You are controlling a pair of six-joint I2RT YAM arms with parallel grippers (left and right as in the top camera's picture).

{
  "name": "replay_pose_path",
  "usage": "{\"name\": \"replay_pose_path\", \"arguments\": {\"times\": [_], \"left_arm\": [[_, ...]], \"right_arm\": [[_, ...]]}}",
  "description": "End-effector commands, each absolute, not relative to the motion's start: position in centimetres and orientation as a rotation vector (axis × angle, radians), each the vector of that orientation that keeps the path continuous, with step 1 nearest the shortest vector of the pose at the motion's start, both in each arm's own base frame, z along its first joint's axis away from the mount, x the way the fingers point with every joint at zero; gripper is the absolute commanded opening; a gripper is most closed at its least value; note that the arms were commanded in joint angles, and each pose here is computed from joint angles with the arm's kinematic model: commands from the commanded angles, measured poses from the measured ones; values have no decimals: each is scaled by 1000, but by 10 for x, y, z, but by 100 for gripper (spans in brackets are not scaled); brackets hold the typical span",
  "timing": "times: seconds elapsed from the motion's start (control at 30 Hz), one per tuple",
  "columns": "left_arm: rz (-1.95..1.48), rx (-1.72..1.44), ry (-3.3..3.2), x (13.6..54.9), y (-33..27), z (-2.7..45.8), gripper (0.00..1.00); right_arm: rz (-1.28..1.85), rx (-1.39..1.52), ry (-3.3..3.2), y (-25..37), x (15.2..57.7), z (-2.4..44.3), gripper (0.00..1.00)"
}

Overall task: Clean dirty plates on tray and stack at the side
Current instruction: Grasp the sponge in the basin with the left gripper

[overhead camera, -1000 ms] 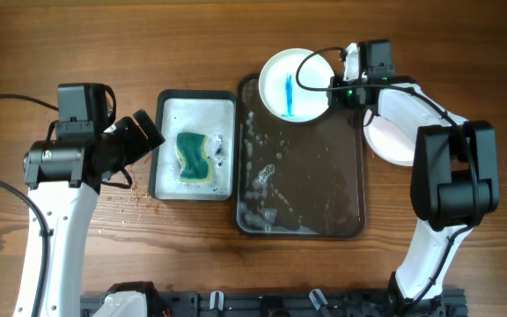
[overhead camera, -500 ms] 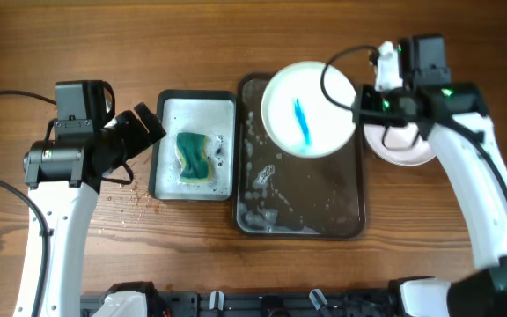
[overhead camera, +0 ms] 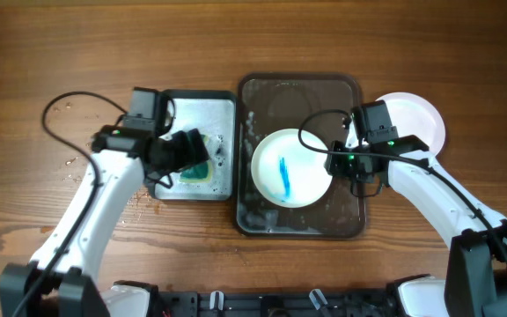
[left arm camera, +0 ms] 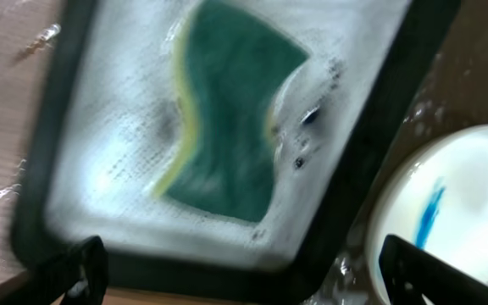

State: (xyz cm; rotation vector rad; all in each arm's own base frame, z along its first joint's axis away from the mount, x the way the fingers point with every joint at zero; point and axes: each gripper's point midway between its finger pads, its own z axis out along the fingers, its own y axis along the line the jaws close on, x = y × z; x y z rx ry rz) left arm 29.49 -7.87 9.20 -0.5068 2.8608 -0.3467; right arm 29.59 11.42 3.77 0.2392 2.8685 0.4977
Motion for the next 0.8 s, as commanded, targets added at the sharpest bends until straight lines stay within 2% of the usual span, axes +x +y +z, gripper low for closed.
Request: {"name": "replay_pose_path", "arguments": {"times": [0.0,0.1,0.23,0.3,0.43,0.53,0.57,0.67,0.73,0.77], "left_arm": [[-245,-442,2910,295,-85,62,88],[-129,-453,2960,295,-82,34,68],[-102,-506,3040,294,-85,-5,28],[-95,-529,3076,290,-86,-20,4],[-160,-540,3112,287,-93,-21,4],[-219,-545,3069,301,-94,17,6],[-225,-538,3047,306,-93,29,23],[-192,-507,2977,314,-85,49,61],[-60,-510,2925,321,-68,52,70],[7,-513,2898,324,-60,50,69]], "right_arm": [[539,32,2889,120,287,45,43],[524,-47,2911,118,277,51,48],[521,-96,2860,117,276,68,48],[524,-100,2834,118,277,74,48],[526,-104,2818,118,278,79,49],[523,-101,2823,117,277,78,49],[508,-81,2826,115,277,77,48],[418,63,2839,103,280,74,49],[429,75,2842,104,280,74,48],[432,77,2846,104,279,74,48]]}}
